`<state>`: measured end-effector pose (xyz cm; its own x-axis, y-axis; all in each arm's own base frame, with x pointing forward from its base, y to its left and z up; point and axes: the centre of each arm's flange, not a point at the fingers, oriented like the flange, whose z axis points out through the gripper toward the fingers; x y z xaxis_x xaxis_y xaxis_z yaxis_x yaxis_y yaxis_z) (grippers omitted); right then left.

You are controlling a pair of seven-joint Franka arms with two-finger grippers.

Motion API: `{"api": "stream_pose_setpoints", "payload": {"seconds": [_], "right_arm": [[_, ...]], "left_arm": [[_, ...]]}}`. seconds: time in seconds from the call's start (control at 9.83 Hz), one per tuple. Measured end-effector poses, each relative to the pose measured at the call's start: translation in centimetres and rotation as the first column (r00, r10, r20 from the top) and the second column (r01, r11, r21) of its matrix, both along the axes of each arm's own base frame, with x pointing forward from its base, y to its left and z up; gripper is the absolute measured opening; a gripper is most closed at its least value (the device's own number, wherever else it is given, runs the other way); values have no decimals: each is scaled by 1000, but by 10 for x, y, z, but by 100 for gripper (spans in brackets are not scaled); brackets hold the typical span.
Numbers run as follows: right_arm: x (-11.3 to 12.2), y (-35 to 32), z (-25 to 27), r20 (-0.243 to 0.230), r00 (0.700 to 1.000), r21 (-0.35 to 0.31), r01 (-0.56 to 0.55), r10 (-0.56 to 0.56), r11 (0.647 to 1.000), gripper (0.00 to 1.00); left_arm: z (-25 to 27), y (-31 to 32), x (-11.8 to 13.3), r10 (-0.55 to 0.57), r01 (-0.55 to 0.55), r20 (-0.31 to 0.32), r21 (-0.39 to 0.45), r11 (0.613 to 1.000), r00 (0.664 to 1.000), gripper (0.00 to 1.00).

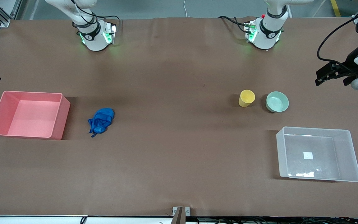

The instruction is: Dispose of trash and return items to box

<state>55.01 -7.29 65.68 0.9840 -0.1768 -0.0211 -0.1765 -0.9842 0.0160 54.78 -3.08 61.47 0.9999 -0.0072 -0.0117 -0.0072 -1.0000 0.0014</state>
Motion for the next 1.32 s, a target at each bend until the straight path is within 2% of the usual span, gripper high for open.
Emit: {"api": "stream_pose_setpoints", "payload": {"seconds": [0.31,0.51,0.61,0.81,1.02,1.12,1.32], "right_arm": [[35,53,-59,-43,995,9,-84,85,996,100],[57,91,-147,-31,997,10,-71,72,997,100],[58,116,-196,-13,998,15,-57,57,998,100],[40,158,-294,19,997,26,-71,70,997,100],[22,165,-375,14,995,19,-97,97,995,100],[17,163,-406,22,993,8,-116,116,993,100],[8,157,-447,46,992,9,-121,121,993,100]], "left_arm": [[-53,31,4,27,-27,-24,1,1000,999,98],[-125,53,-1,35,-35,-9,-1,999,999,99],[-167,58,-13,34,-34,-28,-3,999,999,98],[-238,59,-42,20,-21,-68,-5,1000,997,98],[-297,60,-64,11,-11,-58,-3,1000,998,98],[-328,60,-72,9,-9,-52,0,1000,999,98],[-379,61,-82,-25,25,-104,2,1000,994,96]]}}
